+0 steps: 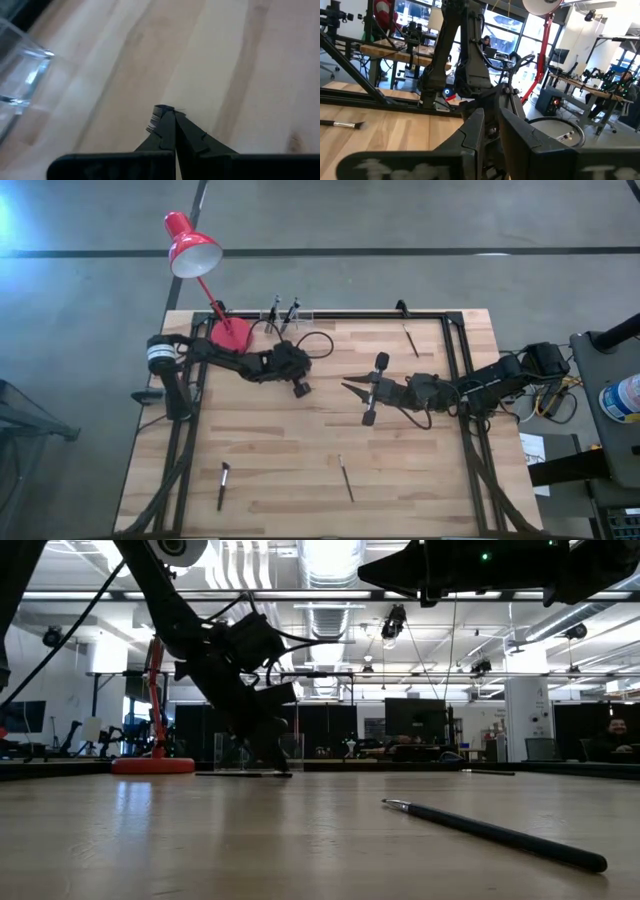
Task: Pick & Place Makeup Supplies
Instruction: Put the makeup brush into the transparent organizer
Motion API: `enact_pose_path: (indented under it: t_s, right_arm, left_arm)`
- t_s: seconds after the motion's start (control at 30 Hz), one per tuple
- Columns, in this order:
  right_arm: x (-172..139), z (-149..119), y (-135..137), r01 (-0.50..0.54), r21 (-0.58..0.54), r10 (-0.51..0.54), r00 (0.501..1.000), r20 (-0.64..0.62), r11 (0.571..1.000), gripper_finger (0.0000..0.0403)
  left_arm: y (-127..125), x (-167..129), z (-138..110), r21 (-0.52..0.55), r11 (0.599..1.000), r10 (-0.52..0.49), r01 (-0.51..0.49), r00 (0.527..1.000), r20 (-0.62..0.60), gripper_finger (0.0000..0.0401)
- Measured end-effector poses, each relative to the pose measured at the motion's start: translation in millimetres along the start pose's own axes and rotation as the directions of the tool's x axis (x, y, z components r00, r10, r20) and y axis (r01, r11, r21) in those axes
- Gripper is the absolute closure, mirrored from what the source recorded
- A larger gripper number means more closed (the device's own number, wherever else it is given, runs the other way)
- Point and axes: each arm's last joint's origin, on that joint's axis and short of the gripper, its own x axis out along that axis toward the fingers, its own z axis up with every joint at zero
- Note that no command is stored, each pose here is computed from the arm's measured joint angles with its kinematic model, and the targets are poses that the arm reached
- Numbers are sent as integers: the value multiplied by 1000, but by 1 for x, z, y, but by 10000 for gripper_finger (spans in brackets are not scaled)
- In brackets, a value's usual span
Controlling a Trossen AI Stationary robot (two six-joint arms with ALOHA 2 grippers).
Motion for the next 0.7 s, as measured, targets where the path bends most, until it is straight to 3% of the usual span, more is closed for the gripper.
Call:
enact_pose_path:
  t_s: [0.17,0.37,0.6,0.7]
  right_arm:
    - [0,0,0,0,0,0,1000,0,1000,349]
    - [0,0,0,0,0,0,1000,0,1000,349]
    - [0,0,0,0,-1,0,1000,0,1000,349]
    - [0,0,0,0,0,0,1000,0,1000,349]
  left_arm:
    - [0,0,0,-13,1000,14,-14,1000,-6,392]
    - [0,-1,2,-7,1000,3,-3,1000,-20,339]
    - [-7,-2,2,94,995,-39,41,999,-19,313]
    - [-12,-4,0,171,985,-3,7,1000,-20,312]
